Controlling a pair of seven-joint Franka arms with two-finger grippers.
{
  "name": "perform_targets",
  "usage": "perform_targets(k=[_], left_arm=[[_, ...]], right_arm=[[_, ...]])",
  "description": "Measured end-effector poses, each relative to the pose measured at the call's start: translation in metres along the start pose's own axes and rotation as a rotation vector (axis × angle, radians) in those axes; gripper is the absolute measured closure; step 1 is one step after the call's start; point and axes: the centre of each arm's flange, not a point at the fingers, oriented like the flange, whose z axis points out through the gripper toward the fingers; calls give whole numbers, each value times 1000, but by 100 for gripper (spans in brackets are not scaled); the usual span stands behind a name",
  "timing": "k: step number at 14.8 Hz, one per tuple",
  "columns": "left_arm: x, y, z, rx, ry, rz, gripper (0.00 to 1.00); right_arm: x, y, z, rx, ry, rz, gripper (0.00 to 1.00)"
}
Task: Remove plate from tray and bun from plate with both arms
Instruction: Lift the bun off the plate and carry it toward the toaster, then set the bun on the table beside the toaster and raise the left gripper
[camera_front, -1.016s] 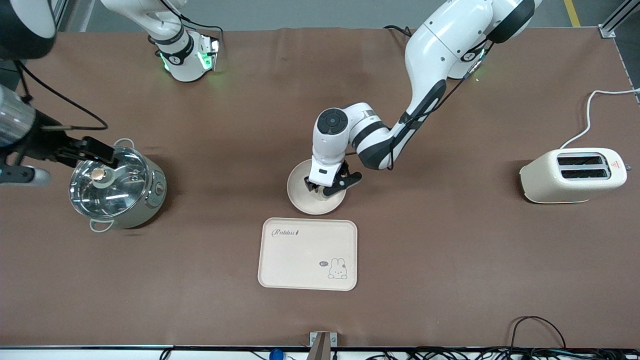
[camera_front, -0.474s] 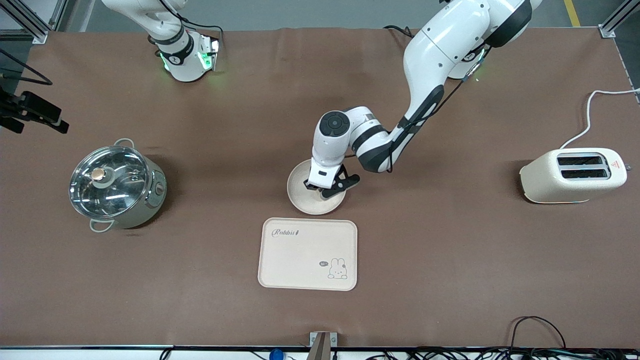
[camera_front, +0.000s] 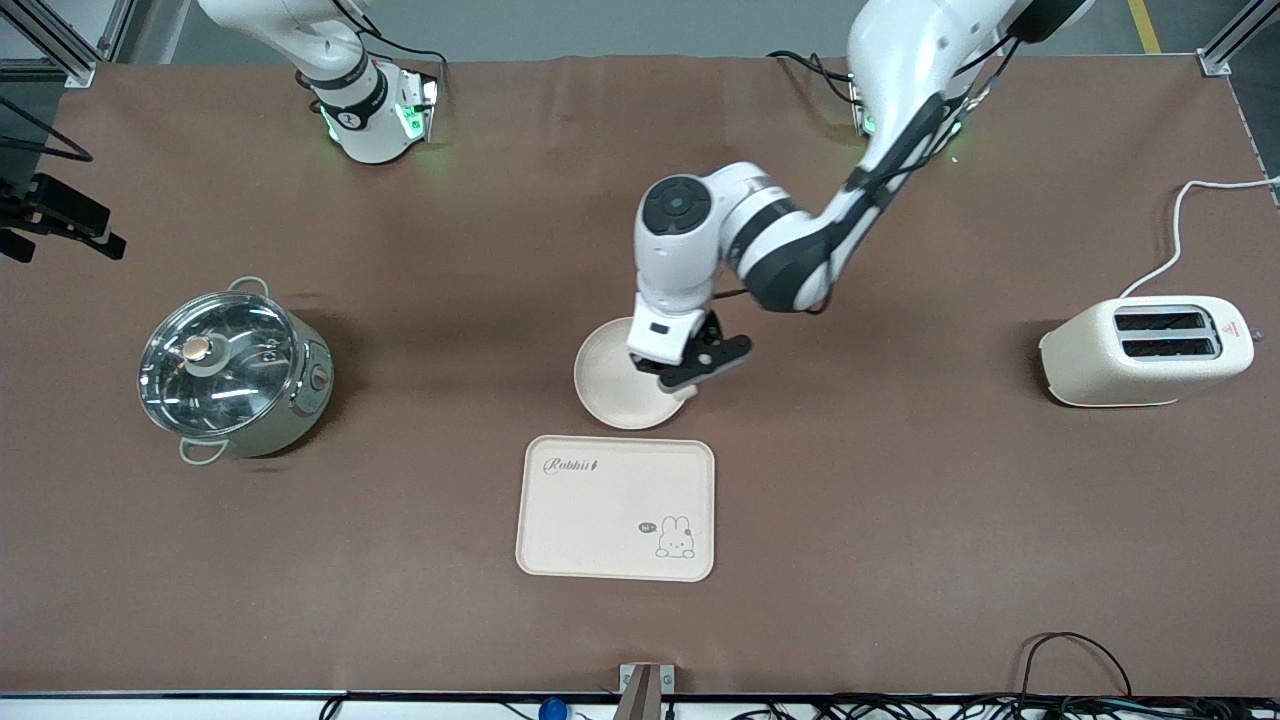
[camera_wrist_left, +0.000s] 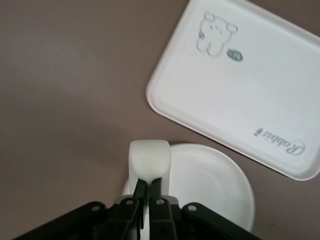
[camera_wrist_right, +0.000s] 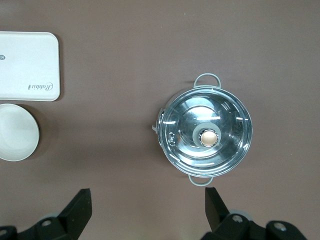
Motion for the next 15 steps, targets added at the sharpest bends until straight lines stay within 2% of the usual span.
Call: perform_targets(k=[3,5,7,10,12,13,15], left_arm=[[104,-106,5,23,-56,141,95],[150,-178,27,24,-110,188,95],[168,-223,52,26,-147,200,95],[158,-238,98,38,-131,251,93],[152,-244,122,22,-126,265,79],[151,-247,129,14,-124,270,66],[153,-250,134,6,-120,289,48]], right_arm=[[0,-4,1,0,-2,-8,0],[0,-8,1,1,-4,-15,0],[-1,-14,0,2,-8,-26,0],[-6,-21,-3,4,-15,-39,0],[-8,-20,-5,5,-13,-38,0],[-8,-19,-5,5,-13,-36,0],[-9,-16,-5,5,-15,-32,0]])
